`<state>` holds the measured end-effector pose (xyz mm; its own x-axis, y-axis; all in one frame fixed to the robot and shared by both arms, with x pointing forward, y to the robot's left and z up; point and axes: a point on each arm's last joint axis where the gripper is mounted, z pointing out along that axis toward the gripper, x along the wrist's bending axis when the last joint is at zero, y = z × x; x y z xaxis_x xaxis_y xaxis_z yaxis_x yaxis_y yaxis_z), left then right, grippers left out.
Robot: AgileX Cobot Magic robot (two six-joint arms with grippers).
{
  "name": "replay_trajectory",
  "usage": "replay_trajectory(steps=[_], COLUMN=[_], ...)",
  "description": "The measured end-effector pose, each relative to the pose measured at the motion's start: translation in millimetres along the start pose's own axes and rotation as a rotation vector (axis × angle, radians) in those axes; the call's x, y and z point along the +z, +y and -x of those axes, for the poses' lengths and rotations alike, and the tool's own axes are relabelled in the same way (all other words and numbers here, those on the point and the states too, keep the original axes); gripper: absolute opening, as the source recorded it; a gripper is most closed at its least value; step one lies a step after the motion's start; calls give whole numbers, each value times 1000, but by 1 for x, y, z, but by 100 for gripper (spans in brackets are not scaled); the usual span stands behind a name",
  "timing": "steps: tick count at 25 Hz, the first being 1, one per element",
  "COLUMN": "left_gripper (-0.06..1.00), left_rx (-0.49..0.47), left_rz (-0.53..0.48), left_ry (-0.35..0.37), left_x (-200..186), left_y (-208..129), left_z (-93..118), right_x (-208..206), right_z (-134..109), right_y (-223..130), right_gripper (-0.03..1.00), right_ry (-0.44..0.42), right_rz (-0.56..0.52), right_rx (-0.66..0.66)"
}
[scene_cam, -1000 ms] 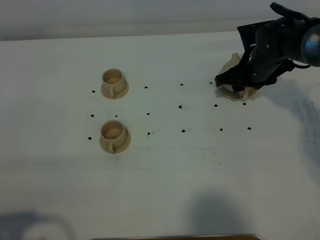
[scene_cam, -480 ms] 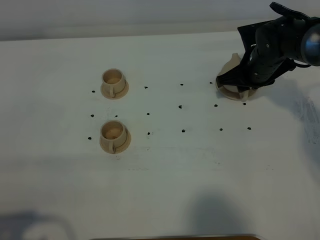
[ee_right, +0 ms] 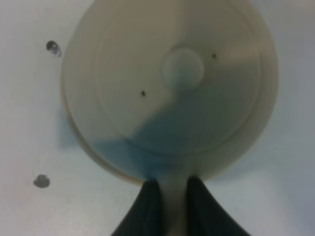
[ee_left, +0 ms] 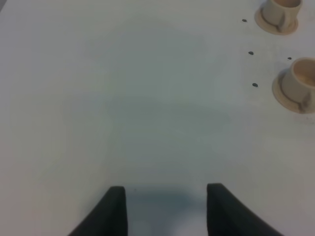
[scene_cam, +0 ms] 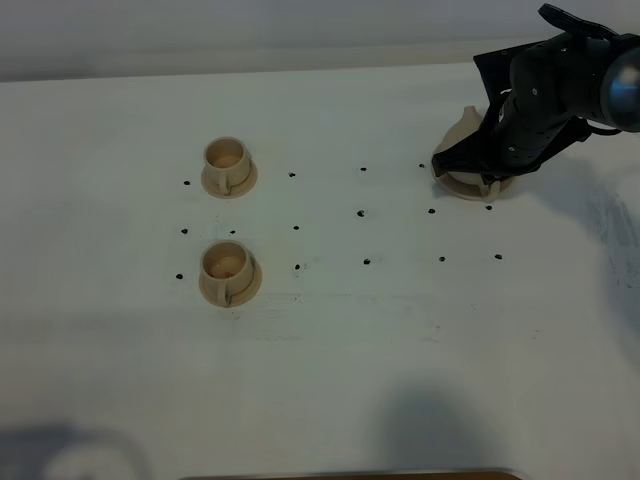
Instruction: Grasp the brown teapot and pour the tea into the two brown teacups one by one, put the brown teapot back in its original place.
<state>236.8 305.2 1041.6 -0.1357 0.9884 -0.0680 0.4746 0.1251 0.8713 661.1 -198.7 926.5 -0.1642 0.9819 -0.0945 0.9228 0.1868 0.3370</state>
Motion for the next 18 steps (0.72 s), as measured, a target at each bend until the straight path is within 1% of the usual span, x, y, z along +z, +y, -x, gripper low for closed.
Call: replay_trajectory(steps=[10, 18], left_gripper=[44, 44], left_rx=[0, 0], left_rz=[0, 0], left_ry=[0, 0], left_x=[0, 0], left_y=[0, 0], left_z=[0, 0], right_x=[-1, -10], right_z=[0, 1], right_y=[0, 2], right_gripper=[9, 9], right_ry=[0, -1], right_rz=[2, 21], right_rx=[-15, -27])
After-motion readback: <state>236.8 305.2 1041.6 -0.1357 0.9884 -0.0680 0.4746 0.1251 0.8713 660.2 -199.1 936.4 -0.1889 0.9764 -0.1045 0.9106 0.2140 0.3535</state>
